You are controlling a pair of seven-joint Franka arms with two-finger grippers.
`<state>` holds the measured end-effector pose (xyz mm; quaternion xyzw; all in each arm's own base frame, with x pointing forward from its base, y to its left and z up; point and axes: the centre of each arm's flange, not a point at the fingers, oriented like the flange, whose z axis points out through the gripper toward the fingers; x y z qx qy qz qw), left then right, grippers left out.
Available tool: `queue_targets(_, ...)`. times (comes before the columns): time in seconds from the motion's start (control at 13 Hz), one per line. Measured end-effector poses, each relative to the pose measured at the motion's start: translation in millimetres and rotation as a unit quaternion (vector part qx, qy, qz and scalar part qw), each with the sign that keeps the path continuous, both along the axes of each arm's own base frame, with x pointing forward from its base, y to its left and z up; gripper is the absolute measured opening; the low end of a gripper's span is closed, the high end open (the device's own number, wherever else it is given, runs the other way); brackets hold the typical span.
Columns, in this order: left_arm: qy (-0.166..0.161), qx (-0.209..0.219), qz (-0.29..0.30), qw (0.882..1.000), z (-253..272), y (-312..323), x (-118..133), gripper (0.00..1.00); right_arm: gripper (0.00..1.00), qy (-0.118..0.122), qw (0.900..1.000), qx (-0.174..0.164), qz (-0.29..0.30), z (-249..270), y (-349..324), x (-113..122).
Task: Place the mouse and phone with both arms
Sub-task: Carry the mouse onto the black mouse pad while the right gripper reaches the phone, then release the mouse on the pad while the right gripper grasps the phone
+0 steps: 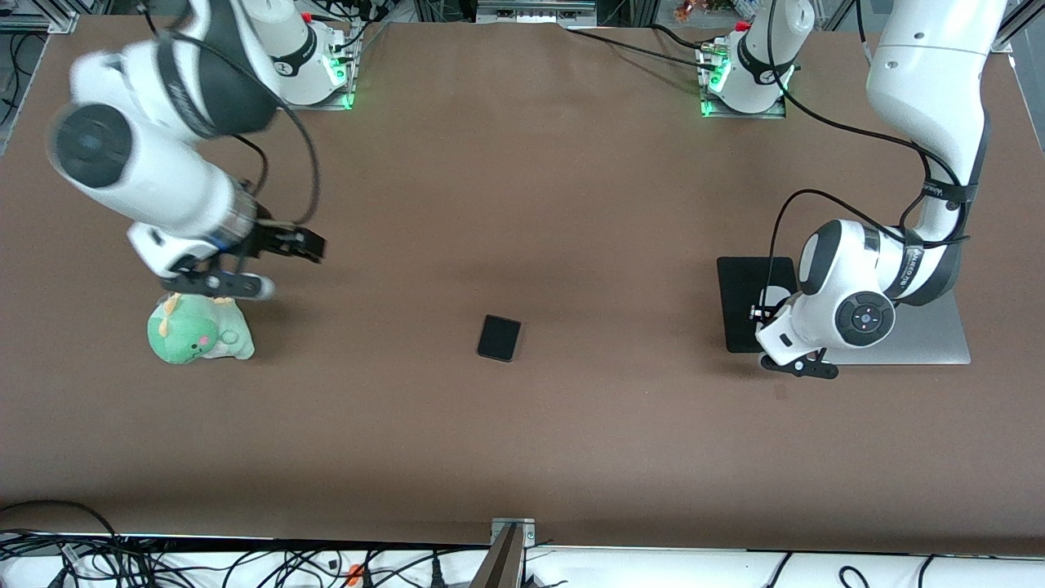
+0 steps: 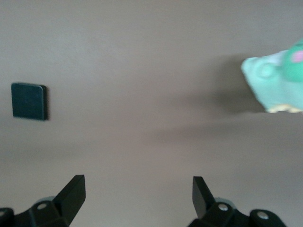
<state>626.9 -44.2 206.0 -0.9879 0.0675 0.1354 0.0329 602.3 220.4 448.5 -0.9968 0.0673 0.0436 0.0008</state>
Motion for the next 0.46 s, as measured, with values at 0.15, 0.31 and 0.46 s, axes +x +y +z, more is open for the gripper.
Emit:
queue_targets(0.15, -0.003, -0.006, -0.001, 1.0, -22, 9, -14, 0.61, 1.0, -0.017, 0.999, -0.006, -0.043, -51, 64, 2)
queue_targets(0.31, -0.002, -0.009, -0.004, 1.0, -28, 6, -19, 0.67, 1.0, -0.036, 0.996, -0.006, -0.086, -96, 121, 4)
queue_targets(0.46, -0.005, -0.01, -0.006, 1.0, -24, 3, -18, 0.76, 1.0, -0.055, 0.991, 0.0, -0.118, -133, 165, 8)
